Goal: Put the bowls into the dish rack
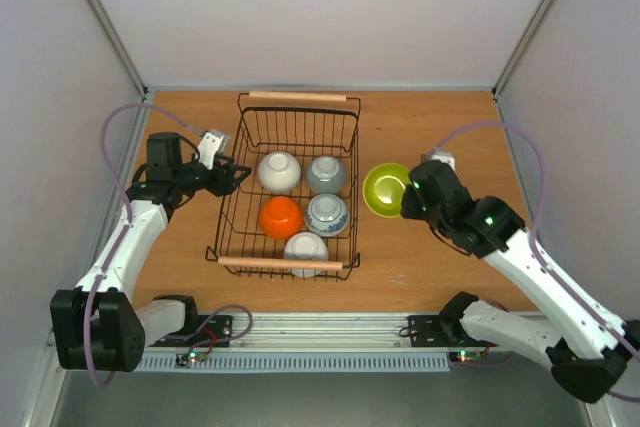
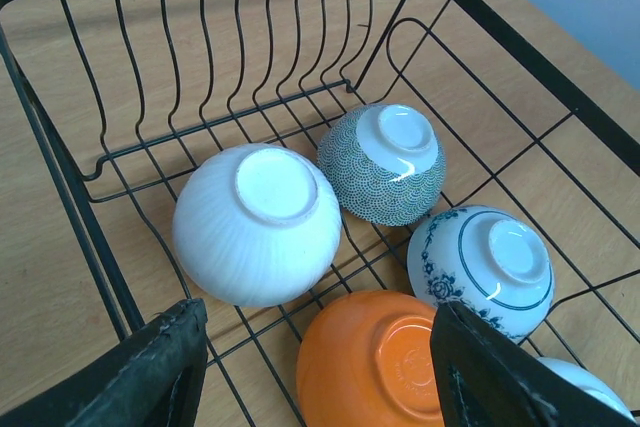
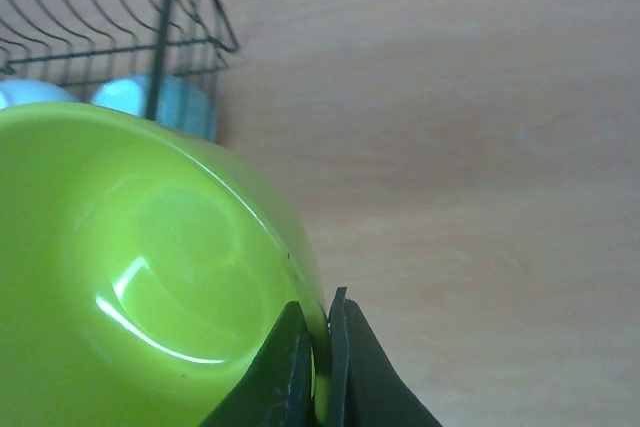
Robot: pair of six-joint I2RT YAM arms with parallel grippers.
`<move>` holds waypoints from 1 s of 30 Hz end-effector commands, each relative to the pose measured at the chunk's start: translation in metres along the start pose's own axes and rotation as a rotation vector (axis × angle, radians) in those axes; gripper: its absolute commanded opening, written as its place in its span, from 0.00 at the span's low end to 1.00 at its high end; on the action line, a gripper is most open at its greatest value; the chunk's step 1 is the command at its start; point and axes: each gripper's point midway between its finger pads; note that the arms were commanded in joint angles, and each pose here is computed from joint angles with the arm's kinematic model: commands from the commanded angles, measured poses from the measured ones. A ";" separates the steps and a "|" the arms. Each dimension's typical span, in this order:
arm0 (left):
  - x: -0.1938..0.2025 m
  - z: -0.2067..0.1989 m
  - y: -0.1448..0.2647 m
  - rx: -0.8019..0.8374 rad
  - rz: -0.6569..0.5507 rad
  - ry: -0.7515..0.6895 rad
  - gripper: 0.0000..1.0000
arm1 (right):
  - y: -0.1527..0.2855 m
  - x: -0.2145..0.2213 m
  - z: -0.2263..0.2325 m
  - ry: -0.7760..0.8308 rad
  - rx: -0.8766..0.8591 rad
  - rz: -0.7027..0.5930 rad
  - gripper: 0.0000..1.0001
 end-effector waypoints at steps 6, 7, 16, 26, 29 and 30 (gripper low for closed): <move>-0.015 -0.014 0.006 0.069 -0.041 -0.038 0.62 | -0.040 -0.032 0.125 0.290 -0.171 0.034 0.01; -0.015 -0.015 0.006 0.074 -0.044 -0.041 0.62 | -0.045 -0.033 0.136 0.317 -0.166 0.038 0.01; -0.013 -0.018 0.005 0.089 -0.038 -0.049 0.61 | -0.081 -0.024 0.228 0.525 -0.149 0.076 0.01; -0.014 -0.024 0.007 0.106 -0.050 -0.068 0.61 | -0.102 -0.015 0.261 0.582 -0.133 0.070 0.01; -0.012 -0.023 0.005 0.109 -0.043 -0.063 0.61 | -0.099 -0.012 0.269 0.599 -0.147 0.068 0.01; -0.012 -0.023 0.004 0.110 -0.039 -0.061 0.61 | -0.097 -0.012 0.273 0.606 -0.154 0.066 0.01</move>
Point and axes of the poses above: each gripper's point midway between its finger pads, its own y axis back along the fingers, its own z axis along the line the jaws close on, x = y × z, and after that the axes turned 4 degrees about -y, right-handed
